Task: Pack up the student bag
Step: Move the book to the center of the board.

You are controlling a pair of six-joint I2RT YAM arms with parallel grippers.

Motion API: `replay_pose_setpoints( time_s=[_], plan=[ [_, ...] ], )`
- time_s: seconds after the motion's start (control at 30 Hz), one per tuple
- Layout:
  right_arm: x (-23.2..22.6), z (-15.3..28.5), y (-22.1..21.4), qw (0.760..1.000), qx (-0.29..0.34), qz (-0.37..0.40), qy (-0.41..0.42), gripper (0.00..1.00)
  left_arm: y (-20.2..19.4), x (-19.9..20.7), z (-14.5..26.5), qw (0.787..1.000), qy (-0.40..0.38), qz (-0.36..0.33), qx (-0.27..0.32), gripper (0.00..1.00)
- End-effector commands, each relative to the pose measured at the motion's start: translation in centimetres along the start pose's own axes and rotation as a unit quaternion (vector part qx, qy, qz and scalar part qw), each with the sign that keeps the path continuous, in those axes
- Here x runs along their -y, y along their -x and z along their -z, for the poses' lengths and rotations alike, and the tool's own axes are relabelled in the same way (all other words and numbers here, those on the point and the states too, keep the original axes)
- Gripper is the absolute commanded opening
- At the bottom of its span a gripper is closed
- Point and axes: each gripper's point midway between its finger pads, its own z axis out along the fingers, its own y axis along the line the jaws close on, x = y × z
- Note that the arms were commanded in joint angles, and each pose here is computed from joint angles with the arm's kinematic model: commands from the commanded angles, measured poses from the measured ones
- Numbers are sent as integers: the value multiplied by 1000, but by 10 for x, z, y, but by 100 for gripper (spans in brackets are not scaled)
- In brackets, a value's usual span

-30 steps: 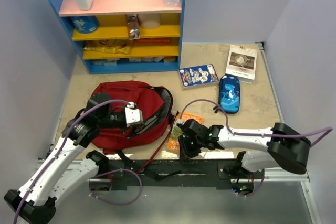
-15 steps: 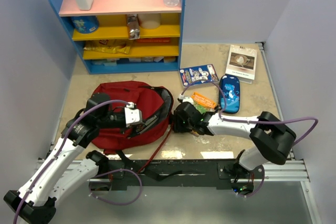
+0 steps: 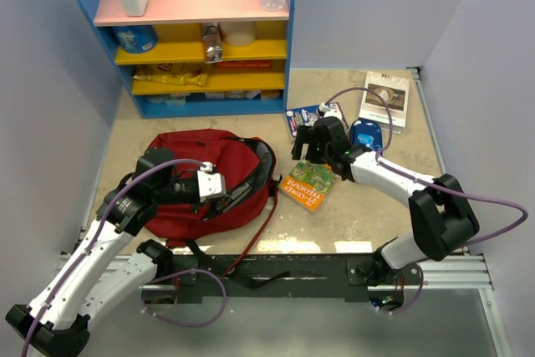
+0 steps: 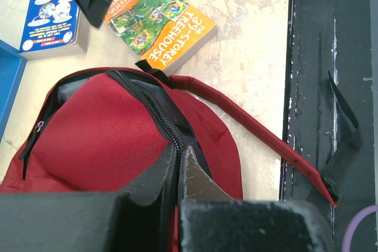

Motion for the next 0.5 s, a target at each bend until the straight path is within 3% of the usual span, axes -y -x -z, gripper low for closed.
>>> replay_pose_setpoints(
  time_s=[0.0,0.17,0.47],
  plan=[
    [29,6,49,997,60,21,-37,99,38,-5,9,998,5,-45,52,0],
    [44,-6,58,997,63,18,-42,99,37,-5,9,998,4,-44,51,0],
    [69,-39,19,997,-20,17,-74,99,40,-4,12,998,4,-48,51,0]
  ],
)
